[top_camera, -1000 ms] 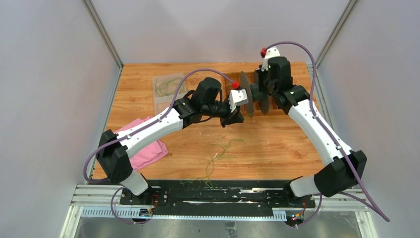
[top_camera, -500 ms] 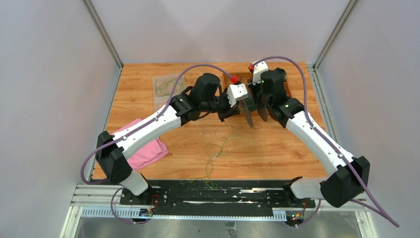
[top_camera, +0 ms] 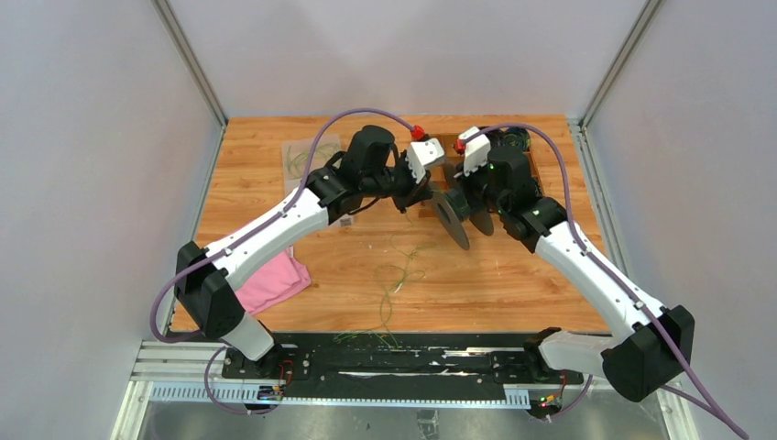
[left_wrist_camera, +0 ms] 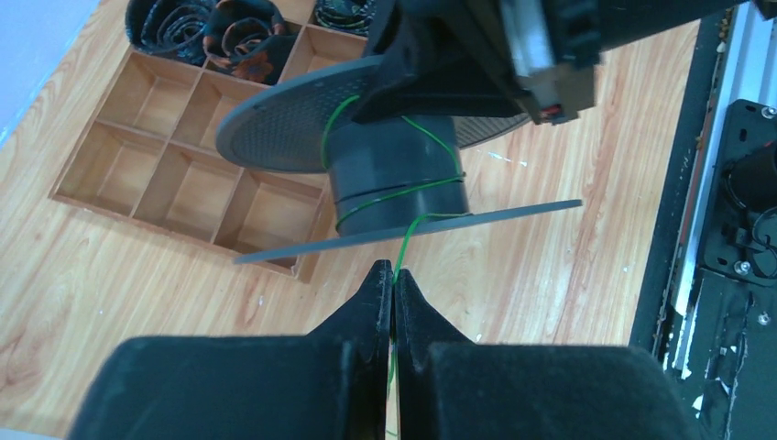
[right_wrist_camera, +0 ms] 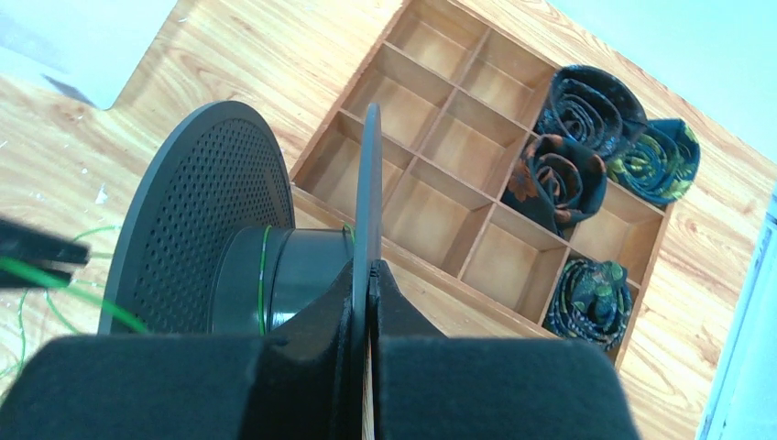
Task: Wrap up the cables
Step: Wrap the cable around the cable reel.
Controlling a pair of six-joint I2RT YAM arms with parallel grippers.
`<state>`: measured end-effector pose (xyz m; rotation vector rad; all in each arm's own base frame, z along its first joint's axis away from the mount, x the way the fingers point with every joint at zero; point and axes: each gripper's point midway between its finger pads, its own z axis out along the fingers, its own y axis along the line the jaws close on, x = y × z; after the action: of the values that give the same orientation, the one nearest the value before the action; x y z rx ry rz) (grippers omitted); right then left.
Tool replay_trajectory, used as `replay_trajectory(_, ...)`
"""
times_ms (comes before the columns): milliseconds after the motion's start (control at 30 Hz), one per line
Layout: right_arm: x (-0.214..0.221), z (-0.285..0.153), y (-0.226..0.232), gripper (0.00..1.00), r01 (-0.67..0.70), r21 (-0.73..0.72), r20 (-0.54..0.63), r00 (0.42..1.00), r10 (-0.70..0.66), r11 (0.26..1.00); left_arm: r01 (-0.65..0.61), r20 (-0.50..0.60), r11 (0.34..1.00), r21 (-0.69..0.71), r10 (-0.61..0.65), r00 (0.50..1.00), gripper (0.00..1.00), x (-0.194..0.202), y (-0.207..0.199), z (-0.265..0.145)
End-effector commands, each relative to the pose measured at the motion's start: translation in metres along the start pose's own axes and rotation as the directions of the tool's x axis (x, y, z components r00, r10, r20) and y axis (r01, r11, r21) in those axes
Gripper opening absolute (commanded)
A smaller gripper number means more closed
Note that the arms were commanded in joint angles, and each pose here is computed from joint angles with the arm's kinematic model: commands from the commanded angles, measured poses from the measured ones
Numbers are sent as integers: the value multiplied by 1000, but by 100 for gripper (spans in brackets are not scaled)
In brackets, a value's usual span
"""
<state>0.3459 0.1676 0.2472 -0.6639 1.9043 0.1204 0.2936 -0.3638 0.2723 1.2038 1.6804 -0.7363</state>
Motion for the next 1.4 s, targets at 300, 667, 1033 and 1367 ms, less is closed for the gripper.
replay_trajectory(300, -20, -25, 18, 1, 146, -120, 126, 983, -131, 982, 19, 44, 996, -91, -15, 999, 0, -4, 37, -30)
replay_trajectory(667, -27, -36, 18, 1, 108, -175, 142, 986, -84, 979, 31, 3, 992, -124, -30, 1000, 1, 24, 54, -34)
replay_trajectory(1033, -36, -41, 18, 0, 75, -202, 154, 987, -44, 977, 58, -27, 993, -102, -61, 998, 8, 46, 57, -32)
replay_trajectory(1367, -45, -46, 17, 1, 59, -215, 165, 986, -24, 975, 54, -5, 993, -109, -55, 998, 10, 56, 60, -32)
